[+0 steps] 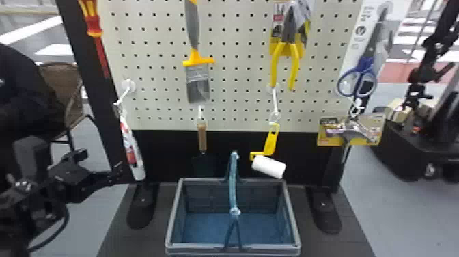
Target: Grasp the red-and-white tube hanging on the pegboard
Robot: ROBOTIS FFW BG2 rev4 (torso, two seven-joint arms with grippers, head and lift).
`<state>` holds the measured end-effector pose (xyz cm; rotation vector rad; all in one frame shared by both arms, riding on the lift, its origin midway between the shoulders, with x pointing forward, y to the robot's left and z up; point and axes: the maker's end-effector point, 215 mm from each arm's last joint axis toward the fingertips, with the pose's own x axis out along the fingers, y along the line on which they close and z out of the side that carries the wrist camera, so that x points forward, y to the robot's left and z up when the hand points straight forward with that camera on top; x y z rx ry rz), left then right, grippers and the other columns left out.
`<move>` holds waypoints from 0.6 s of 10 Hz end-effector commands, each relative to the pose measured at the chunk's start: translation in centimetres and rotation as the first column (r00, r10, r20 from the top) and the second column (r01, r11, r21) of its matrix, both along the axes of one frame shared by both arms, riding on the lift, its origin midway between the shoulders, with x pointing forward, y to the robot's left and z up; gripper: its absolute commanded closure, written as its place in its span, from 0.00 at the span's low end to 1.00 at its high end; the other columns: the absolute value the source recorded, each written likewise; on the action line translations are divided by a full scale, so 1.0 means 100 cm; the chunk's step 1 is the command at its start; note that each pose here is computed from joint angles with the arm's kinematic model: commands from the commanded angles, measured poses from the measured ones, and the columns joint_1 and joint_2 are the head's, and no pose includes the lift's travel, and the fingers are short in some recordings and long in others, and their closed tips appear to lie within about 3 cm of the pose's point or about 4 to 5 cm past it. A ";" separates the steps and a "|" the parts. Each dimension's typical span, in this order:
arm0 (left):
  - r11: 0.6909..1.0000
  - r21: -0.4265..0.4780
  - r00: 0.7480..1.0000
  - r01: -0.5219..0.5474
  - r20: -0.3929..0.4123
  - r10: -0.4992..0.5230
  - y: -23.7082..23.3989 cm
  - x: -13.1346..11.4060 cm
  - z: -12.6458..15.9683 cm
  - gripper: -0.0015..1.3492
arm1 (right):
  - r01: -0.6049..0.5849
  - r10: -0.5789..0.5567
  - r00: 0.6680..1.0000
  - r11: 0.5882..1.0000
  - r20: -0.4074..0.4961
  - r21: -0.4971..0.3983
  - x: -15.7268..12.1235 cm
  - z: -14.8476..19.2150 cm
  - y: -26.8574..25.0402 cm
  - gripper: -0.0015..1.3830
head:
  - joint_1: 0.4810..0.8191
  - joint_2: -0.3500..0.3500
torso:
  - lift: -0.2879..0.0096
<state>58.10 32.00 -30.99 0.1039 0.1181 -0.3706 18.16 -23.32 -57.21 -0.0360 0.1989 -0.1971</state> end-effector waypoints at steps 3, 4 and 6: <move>0.993 -0.029 0.991 0.117 -0.055 -0.119 -0.028 0.025 0.007 0.08 | -0.007 0.007 1.000 1.000 -0.004 0.007 0.000 -0.002 0.004 0.07 | 0.20 0.50 | 0.63; 0.989 -0.037 0.986 0.144 -0.082 -0.147 -0.035 0.027 0.001 0.08 | -0.005 0.005 1.000 1.000 -0.007 0.010 -0.001 -0.003 0.004 0.07 | 0.20 0.50 | 0.63; 0.983 -0.018 0.974 0.185 -0.132 -0.185 -0.037 0.032 -0.009 0.08 | -0.002 0.002 1.000 1.000 -0.008 0.014 -0.002 -0.003 0.005 0.07 | 0.20 0.50 | 0.63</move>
